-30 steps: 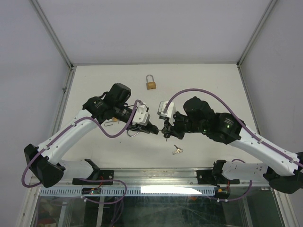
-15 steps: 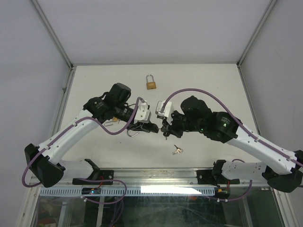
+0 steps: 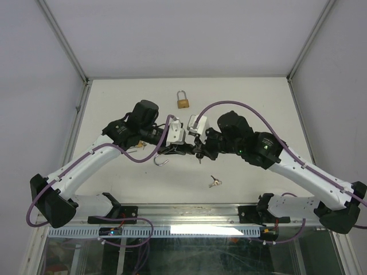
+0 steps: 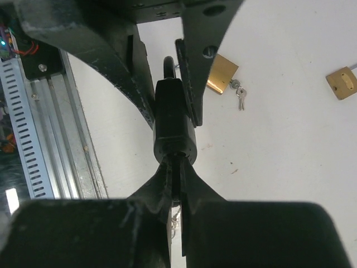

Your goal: Unlock with the key

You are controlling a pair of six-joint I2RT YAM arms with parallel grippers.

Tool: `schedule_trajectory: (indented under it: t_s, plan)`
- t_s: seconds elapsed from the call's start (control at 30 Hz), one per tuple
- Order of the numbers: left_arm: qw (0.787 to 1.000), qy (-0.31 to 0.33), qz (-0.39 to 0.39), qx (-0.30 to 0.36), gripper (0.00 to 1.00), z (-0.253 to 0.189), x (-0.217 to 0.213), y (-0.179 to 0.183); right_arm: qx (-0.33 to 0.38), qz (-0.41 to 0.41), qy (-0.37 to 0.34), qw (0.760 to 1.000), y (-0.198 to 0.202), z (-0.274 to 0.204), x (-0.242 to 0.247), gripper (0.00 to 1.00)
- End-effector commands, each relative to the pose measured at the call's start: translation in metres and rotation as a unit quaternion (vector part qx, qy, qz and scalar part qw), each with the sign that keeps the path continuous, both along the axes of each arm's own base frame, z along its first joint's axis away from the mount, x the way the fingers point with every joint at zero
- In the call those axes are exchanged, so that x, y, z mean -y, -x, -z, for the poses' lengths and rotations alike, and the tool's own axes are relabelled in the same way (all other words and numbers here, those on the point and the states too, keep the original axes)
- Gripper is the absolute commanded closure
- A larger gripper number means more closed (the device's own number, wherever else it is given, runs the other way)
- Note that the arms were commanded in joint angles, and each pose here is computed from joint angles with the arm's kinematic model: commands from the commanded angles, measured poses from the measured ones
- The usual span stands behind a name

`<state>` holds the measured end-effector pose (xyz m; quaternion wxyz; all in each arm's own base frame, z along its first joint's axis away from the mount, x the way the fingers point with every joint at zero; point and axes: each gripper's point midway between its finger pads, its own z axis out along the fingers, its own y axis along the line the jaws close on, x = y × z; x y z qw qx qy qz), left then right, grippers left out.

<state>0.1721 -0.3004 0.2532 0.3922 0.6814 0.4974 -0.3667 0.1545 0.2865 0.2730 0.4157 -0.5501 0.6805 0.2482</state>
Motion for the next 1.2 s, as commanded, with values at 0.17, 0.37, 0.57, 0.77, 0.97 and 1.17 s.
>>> schedule_trajectory:
  t_s: [0.17, 0.37, 0.57, 0.77, 0.97, 1.17]
  plan:
    - [0.972, 0.142, 0.016, 0.186, 1.0, -0.079, 0.026, -0.013, -0.153, -0.001, -0.216, 0.964, -0.034, -0.056, -0.041, 1.0]
    - [0.963, 0.116, 0.006, 0.243, 1.0, -0.063, 0.017, -0.021, -0.297, 0.026, -0.235, 0.925, -0.035, -0.039, -0.033, 1.0]
    - [0.977, 0.099, -0.01, 0.19, 1.0, -0.051, 0.011, -0.016, -0.251, -0.001, -0.214, 0.944, -0.024, -0.046, -0.017, 1.0]
    - [0.996, 0.08, -0.025, 0.04, 1.0, -0.036, 0.002, -0.004, -0.105, 0.0, -0.155, 0.982, -0.016, -0.047, 0.029, 0.17]
    - [0.995, 0.095, -0.025, -0.005, 1.0, -0.049, 0.003, -0.007, -0.083, -0.044, -0.149, 0.984, -0.014, -0.028, 0.021, 0.0]
    - [0.995, 0.099, -0.019, -0.023, 1.0, -0.054, 0.005, -0.004, -0.037, -0.086, -0.148, 0.985, -0.011, -0.02, -0.014, 0.11]
